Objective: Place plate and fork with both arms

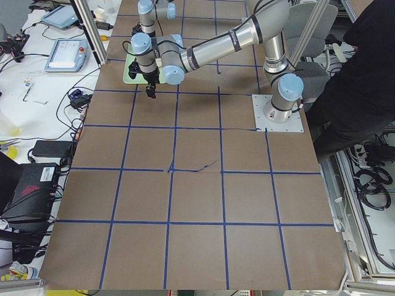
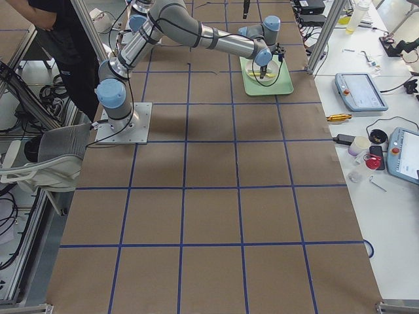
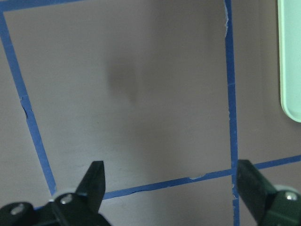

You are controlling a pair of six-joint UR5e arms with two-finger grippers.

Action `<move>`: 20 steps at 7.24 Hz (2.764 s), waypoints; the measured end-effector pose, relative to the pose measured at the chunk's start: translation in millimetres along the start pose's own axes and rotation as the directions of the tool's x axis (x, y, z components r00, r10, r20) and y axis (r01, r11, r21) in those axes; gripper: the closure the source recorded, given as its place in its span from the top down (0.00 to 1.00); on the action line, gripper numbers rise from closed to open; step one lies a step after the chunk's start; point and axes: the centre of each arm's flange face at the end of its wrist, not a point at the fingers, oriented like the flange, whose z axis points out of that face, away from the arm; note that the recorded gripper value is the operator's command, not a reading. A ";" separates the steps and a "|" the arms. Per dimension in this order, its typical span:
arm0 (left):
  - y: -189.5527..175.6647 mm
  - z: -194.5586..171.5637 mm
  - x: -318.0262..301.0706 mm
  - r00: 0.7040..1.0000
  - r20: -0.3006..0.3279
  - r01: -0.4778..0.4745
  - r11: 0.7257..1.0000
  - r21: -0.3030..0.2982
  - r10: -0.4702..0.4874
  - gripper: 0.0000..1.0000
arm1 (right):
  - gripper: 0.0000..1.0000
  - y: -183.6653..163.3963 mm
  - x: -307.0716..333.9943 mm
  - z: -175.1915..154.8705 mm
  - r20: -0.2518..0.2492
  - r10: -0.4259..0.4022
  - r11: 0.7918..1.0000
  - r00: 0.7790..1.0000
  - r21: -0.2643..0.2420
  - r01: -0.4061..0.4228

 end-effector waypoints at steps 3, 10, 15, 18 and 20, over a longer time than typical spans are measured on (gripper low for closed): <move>2.4 0.7 0.2 1.000 0.008 0.001 1.000 0.015 -0.001 1.00 | 0.00 0.1 -1.0 -7.7 0.013 0.013 1.000 1.000 0.003 -0.013; 1.7 0.8 1.7 1.000 0.001 0.000 1.000 0.019 0.000 1.00 | 0.00 -33.7 108.1 -52.1 0.005 -0.186 0.982 0.982 -0.042 0.186; 1.4 1.2 7.8 1.000 0.001 -0.001 1.000 0.018 0.001 1.00 | 1.00 -40.9 109.4 -6.7 0.075 -0.197 0.976 0.978 -0.078 0.202; 1.8 -17.7 19.1 1.000 0.021 -0.013 0.999 0.042 0.012 1.00 | 1.00 -30.9 113.6 -41.6 0.065 -0.213 0.976 0.975 -0.042 0.216; 11.3 -41.2 42.7 0.999 0.053 0.009 0.999 0.042 -0.011 1.00 | 1.00 -0.1 126.8 -99.3 0.016 -0.212 0.975 0.977 -0.068 0.212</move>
